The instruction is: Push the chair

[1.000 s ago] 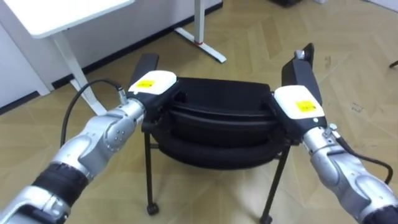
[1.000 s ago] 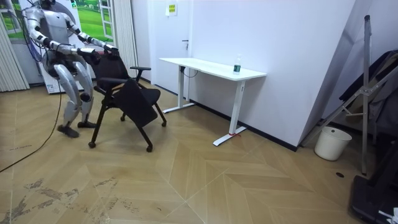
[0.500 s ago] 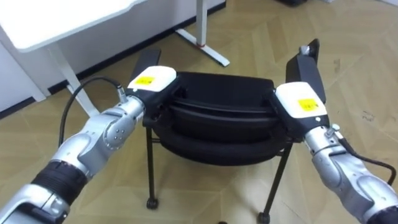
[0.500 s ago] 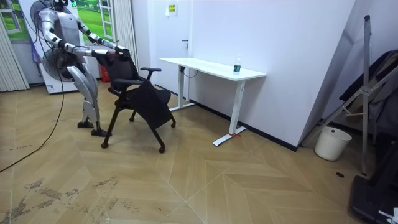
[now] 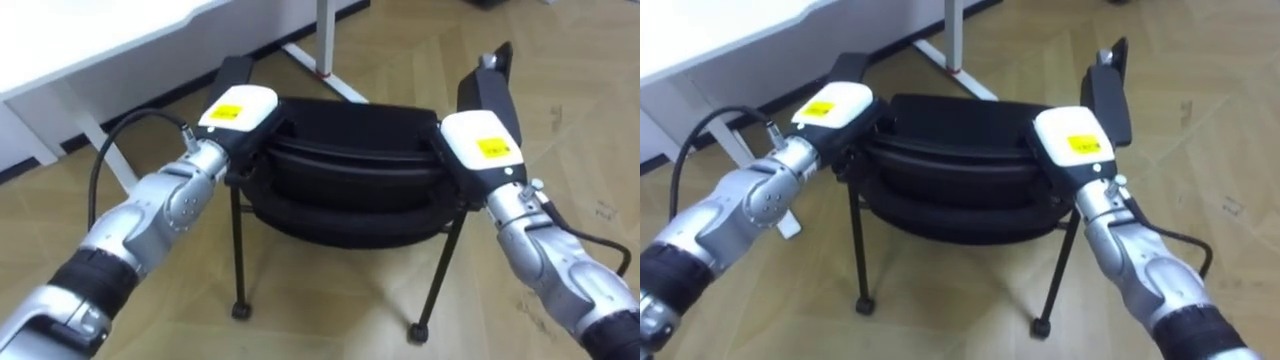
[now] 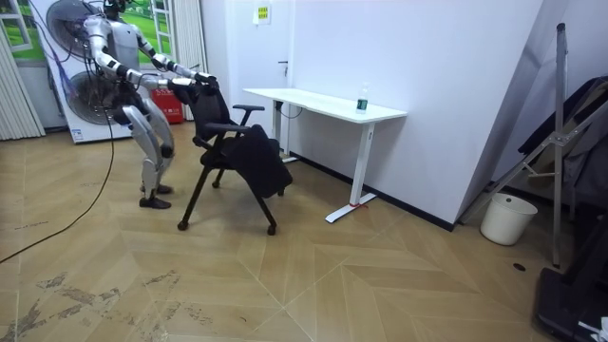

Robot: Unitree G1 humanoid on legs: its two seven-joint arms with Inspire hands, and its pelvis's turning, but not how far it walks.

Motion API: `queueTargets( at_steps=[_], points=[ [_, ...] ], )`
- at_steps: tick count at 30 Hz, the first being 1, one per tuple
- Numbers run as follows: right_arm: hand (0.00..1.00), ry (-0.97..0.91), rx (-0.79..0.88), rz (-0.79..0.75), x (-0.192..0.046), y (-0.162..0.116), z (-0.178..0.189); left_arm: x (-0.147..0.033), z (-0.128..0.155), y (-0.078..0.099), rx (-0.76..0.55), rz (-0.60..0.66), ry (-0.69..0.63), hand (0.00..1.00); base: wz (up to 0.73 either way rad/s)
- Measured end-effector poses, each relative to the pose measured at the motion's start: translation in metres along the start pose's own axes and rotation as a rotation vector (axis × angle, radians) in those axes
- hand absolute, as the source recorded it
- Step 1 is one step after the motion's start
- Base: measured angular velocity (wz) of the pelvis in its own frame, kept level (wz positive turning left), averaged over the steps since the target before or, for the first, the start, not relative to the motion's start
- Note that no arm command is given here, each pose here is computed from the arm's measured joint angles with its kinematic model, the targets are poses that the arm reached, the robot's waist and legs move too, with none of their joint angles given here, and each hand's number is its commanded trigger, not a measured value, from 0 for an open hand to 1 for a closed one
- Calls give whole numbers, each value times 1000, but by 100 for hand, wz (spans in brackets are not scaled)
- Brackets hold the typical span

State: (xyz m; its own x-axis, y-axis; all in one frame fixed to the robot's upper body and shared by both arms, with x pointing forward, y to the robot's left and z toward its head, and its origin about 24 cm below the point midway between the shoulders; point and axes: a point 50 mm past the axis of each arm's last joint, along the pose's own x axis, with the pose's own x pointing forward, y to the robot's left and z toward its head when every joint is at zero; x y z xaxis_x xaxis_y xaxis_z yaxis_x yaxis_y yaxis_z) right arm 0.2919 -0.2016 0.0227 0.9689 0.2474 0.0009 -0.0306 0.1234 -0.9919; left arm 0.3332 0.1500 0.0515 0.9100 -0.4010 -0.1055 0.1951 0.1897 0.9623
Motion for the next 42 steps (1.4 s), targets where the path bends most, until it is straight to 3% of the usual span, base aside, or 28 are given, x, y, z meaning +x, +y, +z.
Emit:
queueTargets(
  at_steps=[4, 12, 17, 23, 32, 42],
  points=[
    [100, 5, 5, 10, -6, 5, -1, -3, 2, -7, 7, -1, -15, 100, -25],
    [100, 3, -26, -69, 0, -8, 4, 1, 0, 10, 19, 52, -19, 100, -14],
    [100, 16, -39, -72, 0, -7, 4, 1, 2, 7, 14, 52, -20, 100, -2],
    [100, 17, -34, -36, 2, 3, 16, -12, -4, -8, -8, 73, 24, 100, 3],
    [100, 18, -4, -6, 10, 13, 32, -17, -14, -7, 27, 92, 62, 100, 46],
    [100, -13, -35, 53, 16, 10, 31, -19, -15, -17, 6, 91, 112, 100, 106]
  ],
)
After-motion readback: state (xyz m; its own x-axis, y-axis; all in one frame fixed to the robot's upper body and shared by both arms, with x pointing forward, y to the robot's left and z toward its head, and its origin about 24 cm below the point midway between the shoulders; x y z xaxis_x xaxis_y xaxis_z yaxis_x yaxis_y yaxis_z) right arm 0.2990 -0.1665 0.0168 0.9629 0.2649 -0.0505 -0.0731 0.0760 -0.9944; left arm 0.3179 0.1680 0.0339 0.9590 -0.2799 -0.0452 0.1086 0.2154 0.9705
